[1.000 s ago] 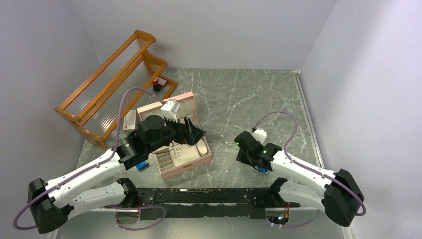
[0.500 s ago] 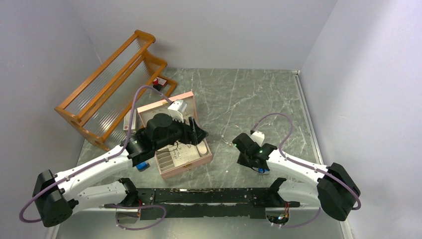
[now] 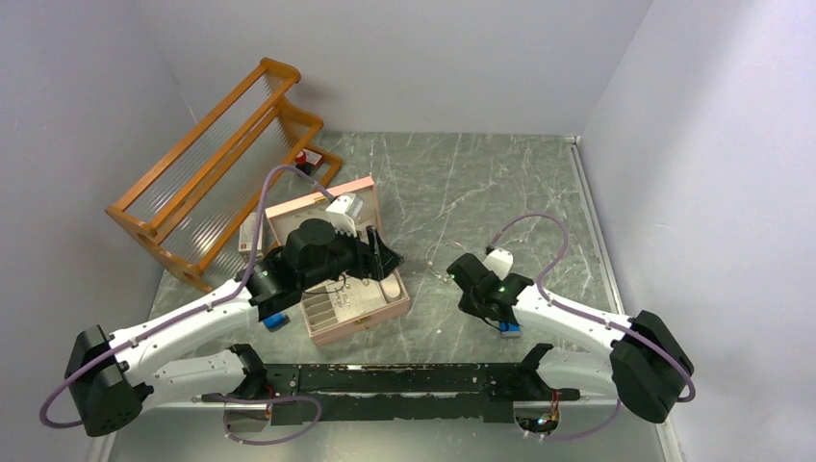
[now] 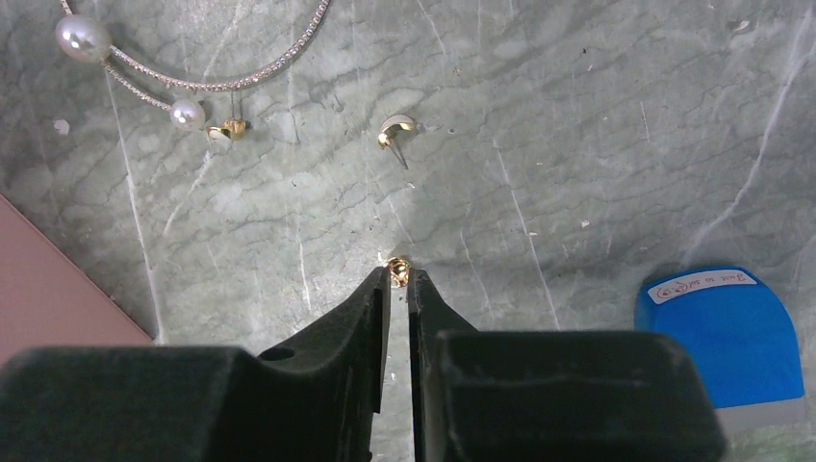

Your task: Organize the mixed jewelry

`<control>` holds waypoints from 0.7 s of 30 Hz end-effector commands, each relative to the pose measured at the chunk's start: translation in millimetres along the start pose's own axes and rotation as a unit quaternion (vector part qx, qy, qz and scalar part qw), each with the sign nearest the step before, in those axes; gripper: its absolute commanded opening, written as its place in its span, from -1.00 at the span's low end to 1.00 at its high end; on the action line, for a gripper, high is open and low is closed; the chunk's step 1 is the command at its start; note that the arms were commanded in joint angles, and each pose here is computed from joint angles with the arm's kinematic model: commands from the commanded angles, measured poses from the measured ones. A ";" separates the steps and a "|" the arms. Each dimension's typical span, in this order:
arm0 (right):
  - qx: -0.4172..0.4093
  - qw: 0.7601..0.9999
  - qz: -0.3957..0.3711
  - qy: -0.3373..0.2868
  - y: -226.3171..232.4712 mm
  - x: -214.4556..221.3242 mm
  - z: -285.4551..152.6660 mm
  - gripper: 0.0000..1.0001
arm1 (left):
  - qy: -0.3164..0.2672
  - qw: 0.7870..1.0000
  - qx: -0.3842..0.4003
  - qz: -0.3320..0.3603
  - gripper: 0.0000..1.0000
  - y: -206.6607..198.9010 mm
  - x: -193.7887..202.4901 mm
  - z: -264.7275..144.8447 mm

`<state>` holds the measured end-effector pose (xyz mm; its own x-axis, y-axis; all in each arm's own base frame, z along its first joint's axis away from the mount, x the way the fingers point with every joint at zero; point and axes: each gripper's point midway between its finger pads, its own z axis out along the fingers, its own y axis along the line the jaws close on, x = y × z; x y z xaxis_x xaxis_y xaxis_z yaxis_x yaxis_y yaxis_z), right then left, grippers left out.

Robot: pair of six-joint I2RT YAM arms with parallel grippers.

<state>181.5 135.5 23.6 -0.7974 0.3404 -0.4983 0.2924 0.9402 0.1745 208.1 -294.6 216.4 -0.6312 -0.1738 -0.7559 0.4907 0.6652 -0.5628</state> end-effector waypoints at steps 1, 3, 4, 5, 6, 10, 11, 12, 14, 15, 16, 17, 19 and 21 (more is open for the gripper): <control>0.003 1.000 0.012 -0.022 2.1 -10.3 -2.8 -0.69 | -0.007 1.000 0.023 -0.004 0.56 -11.8 -5.8 0.3; 0.006 1.000 0.011 -0.017 0.8 -8.1 -1.7 -0.69 | -0.005 1.000 0.022 -0.004 0.56 -11.6 -4.9 0.6; 0.008 1.000 0.012 -0.015 -0.1 -6.8 -0.9 -0.69 | -0.005 1.000 0.022 -0.005 0.56 -11.7 -5.1 0.6; 0.009 1.000 0.011 -0.013 -0.8 -5.3 -0.4 -0.68 | -0.005 1.000 0.022 -0.006 0.56 -11.5 -4.9 0.6; 0.009 1.000 0.010 -0.010 -1.1 -3.9 0.0 -0.66 | -0.004 1.000 0.022 -0.006 0.56 -11.6 -4.3 0.8; 0.006 1.000 0.009 0.000 -0.7 0.8 1.2 -0.60 | -0.002 1.000 0.021 -0.007 0.55 -11.1 -3.7 2.0; 0.008 1.000 0.008 0.002 -1.3 1.5 1.4 -0.60 | -0.001 1.000 0.020 -0.007 0.54 -11.0 -3.3 2.3; 0.011 1.000 0.007 0.005 -2.1 2.8 1.8 -0.60 | -0.001 1.000 0.021 -0.007 0.54 -11.3 -3.5 2.8; 0.013 1.000 0.004 0.007 -2.8 3.7 2.8 -0.63 | 0.000 1.000 0.022 -0.006 0.53 -12.0 -3.3 3.0; 0.012 1.000 0.004 0.006 -2.0 3.6 3.2 -0.65 | 0.001 1.000 0.021 -0.006 0.52 -11.7 -3.4 3.3; 0.012 1.000 0.004 0.006 -1.7 3.5 3.5 -0.69 | 0.001 1.000 0.021 -0.007 0.52 -12.2 -3.5 3.4; 0.012 1.000 0.004 0.006 -1.6 3.6 3.8 -0.73 | 0.002 1.000 0.019 -0.007 0.51 -11.6 -3.6 3.5; 0.012 1.000 0.005 0.004 -1.2 2.7 4.0 -0.83 | 0.002 1.000 0.017 -0.008 0.49 -11.3 -3.7 3.2; 0.009 1.000 0.005 0.001 0.0 1.3 3.5 -0.96 | 0.003 1.000 0.016 -0.010 0.47 -11.3 -3.8 2.7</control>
<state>178.1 135.8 17.6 -0.8121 0.3350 -0.4778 0.2953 0.9421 0.1586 207.5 -297.1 209.4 -0.6506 -0.1639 -0.7415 0.4801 0.6677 -0.5688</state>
